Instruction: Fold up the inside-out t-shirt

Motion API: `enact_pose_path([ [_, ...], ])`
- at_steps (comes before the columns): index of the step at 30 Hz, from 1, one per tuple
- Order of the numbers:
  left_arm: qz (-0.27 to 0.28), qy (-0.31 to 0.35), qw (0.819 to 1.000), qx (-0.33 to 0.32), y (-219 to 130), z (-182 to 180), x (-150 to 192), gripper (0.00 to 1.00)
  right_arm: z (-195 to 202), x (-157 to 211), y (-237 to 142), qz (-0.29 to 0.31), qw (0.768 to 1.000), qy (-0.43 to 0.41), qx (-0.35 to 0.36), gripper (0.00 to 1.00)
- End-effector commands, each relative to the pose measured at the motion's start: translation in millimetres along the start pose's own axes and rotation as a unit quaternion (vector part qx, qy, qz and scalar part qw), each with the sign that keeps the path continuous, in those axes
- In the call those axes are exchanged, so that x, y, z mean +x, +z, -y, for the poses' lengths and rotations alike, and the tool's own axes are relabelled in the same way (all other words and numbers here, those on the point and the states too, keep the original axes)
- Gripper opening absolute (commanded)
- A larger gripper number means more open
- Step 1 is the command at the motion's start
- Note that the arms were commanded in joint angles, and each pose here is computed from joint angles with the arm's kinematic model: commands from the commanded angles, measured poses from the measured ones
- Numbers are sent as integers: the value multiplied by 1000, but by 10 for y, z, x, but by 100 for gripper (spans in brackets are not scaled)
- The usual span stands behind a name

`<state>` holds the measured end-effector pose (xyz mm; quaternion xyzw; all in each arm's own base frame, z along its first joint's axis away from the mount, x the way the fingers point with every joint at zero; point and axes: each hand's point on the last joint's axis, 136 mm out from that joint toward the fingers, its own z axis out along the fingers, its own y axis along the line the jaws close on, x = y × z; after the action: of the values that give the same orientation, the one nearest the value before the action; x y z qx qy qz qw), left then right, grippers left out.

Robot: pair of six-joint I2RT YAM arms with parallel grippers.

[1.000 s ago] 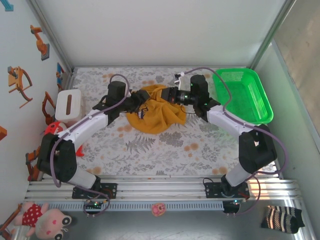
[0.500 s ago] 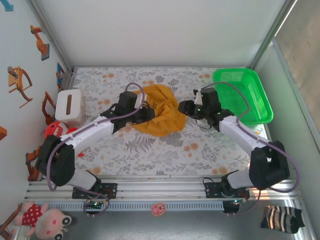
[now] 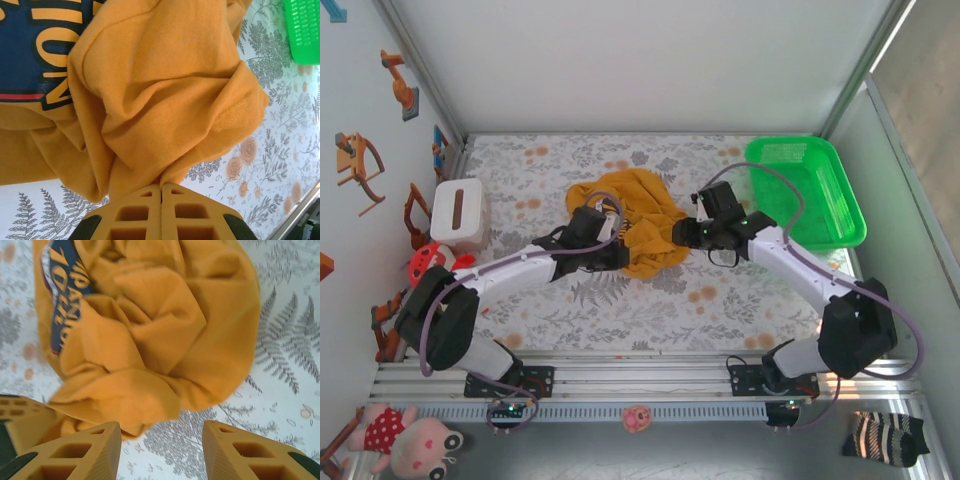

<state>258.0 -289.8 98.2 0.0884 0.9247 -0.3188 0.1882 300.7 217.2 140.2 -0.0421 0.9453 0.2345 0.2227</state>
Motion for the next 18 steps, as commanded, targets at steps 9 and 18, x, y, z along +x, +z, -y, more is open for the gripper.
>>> enact_pose_path([
  [9, 6, 14, 1000, -6, -45, 66, -88, 0, 86, 505, 143, -31, 999, 6, 1, 47],
  [18, 6, 14, 1000, -8, -59, 64, -92, 0, 16, 327, 445, -22, 999, 28, -8, 46],
])
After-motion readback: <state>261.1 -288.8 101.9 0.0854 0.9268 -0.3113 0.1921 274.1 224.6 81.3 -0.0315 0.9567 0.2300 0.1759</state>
